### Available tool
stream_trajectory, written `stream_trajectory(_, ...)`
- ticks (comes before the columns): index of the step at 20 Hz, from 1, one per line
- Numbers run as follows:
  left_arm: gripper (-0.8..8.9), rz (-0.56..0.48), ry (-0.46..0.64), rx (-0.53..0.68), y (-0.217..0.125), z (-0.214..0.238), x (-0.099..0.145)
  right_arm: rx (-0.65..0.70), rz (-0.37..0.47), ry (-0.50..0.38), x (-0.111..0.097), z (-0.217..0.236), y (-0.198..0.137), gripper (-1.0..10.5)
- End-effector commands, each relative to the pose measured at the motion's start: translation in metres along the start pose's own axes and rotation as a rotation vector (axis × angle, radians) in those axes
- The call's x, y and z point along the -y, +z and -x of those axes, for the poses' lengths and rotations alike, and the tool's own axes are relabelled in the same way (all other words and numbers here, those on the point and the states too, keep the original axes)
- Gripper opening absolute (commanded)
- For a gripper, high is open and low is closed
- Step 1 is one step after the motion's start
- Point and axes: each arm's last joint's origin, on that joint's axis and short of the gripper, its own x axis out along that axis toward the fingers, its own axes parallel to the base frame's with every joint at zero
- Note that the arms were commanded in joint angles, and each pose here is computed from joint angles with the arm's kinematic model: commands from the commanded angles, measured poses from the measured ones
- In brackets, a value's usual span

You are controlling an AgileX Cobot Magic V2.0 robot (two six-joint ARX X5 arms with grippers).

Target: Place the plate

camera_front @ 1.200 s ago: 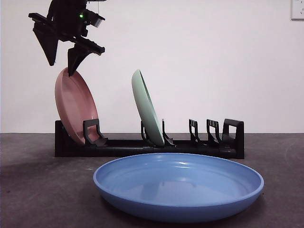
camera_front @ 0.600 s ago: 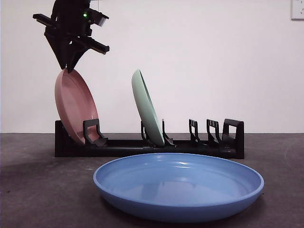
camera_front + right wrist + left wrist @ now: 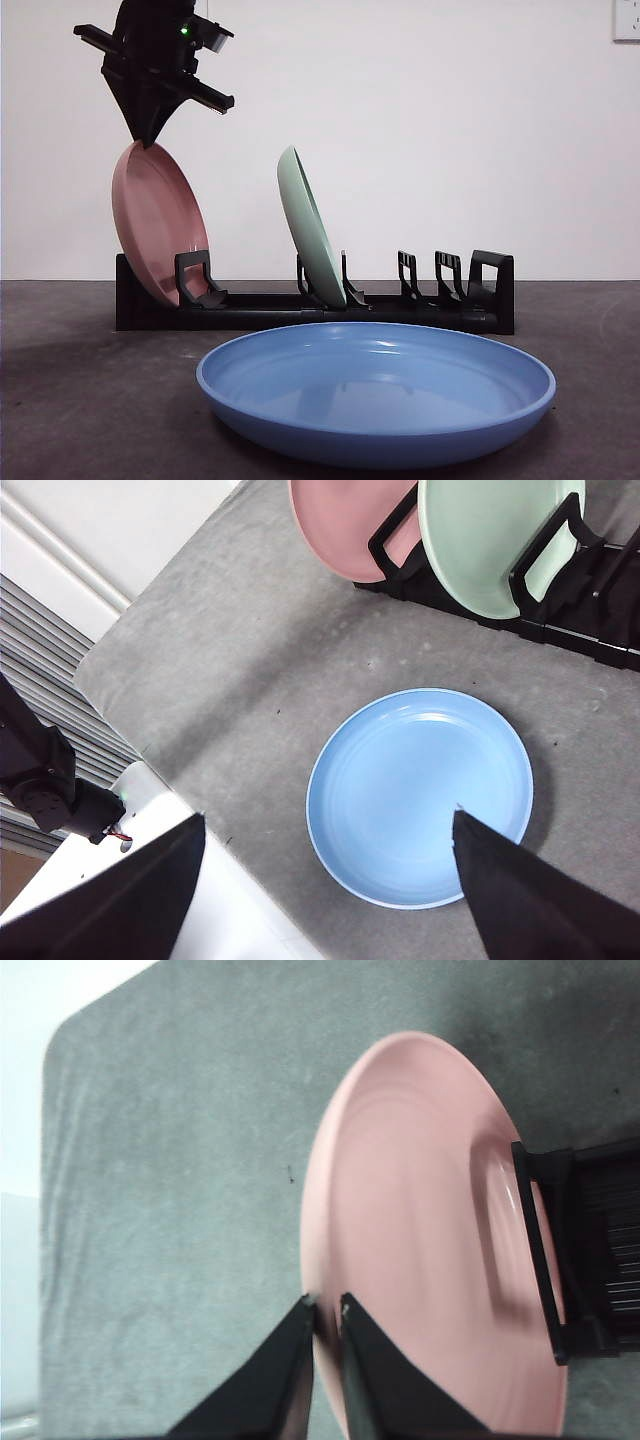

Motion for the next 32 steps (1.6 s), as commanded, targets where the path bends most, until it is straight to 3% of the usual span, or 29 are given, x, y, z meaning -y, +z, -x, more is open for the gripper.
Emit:
stream_trajectory(1, 0.14, -0.023, 0.008, 0.023, 0.007, 0.002, 0.006, 0.008, 0.029, 0.007, -0.002, 0.001, 0.003, 3.9)
stream_trajectory(13, 0.13, -0.001, 0.025, 0.092, 0.021, 0.053, -0.018, 0.008, 0.031, 0.007, -0.002, 0.001, 0.003, 3.9)
stream_trajectory(24, 0.12, 0.028, 0.004, 0.165, 0.009, 0.103, -0.044, 0.008, 0.034, 0.007, -0.002, 0.001, 0.003, 3.9)
stream_trajectory(32, 0.12, 0.085, -0.102, 0.245, -0.011, 0.148, -0.072, 0.008, 0.033, 0.007, -0.002, 0.001, 0.003, 3.9)
